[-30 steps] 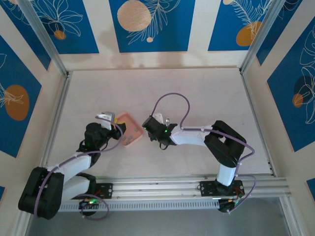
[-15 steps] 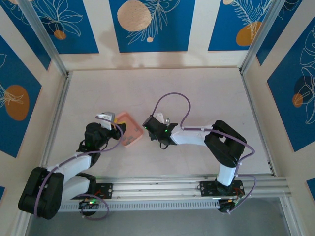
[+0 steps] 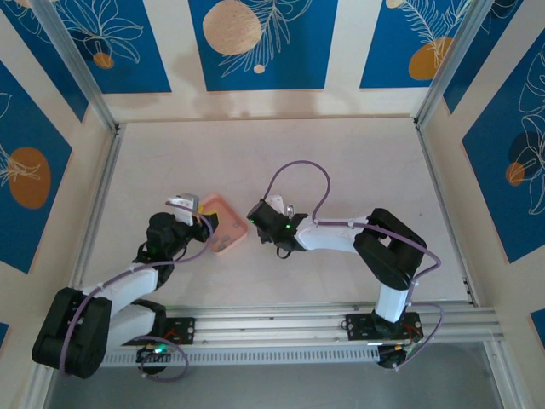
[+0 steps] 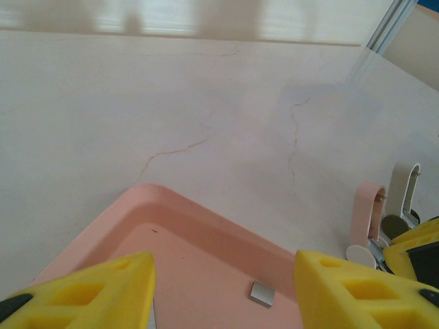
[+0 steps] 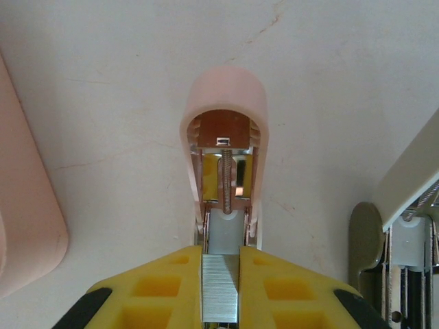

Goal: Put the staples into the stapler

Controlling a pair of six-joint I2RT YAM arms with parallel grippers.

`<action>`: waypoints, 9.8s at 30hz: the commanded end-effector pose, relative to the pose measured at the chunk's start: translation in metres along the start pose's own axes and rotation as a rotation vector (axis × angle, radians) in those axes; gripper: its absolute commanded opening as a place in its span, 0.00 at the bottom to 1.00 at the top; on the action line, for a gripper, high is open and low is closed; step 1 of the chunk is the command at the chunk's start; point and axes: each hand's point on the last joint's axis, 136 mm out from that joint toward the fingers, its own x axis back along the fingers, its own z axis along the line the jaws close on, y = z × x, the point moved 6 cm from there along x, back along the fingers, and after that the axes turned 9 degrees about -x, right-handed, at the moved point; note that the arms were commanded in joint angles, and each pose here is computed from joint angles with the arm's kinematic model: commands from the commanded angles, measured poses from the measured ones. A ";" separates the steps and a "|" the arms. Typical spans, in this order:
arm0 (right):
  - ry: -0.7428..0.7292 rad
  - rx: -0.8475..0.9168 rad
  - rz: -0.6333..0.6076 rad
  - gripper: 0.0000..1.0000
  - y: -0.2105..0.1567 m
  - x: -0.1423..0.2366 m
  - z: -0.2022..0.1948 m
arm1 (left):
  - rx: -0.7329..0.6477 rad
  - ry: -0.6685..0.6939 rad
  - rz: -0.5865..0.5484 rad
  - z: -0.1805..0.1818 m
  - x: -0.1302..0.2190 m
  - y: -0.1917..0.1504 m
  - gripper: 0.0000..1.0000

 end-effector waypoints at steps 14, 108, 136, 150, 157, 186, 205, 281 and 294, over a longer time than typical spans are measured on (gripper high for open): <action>-0.033 -0.018 0.024 0.18 -0.008 -0.006 -0.008 | -0.025 -0.034 -0.026 -0.005 0.001 0.003 0.55; 0.228 -0.244 0.186 0.34 0.015 0.023 -0.020 | -0.044 -0.052 -0.042 -0.008 0.003 0.006 0.55; 0.177 -0.323 0.320 0.27 0.007 -0.008 -0.027 | -0.043 -0.056 -0.044 -0.007 -0.002 0.006 0.55; 0.215 -0.309 0.269 0.32 0.012 0.008 -0.022 | -0.033 -0.054 -0.045 -0.007 -0.002 0.007 0.55; 0.192 -0.310 0.313 0.31 0.004 -0.002 -0.020 | -0.042 -0.046 -0.039 -0.006 0.000 0.007 0.55; 0.228 -0.080 0.118 0.31 0.033 0.047 0.014 | 0.143 0.097 0.103 0.007 0.006 0.022 0.55; 0.418 -0.185 -0.130 0.36 0.034 0.105 -0.029 | 0.157 0.110 0.739 0.001 -0.029 0.036 0.55; 0.401 -0.255 -0.091 0.36 0.016 0.097 -0.074 | -0.052 0.265 1.054 -0.002 -0.077 0.014 0.16; 0.264 -0.475 -0.017 0.37 0.018 0.096 -0.163 | -0.086 0.070 0.994 -0.121 -0.058 0.019 0.17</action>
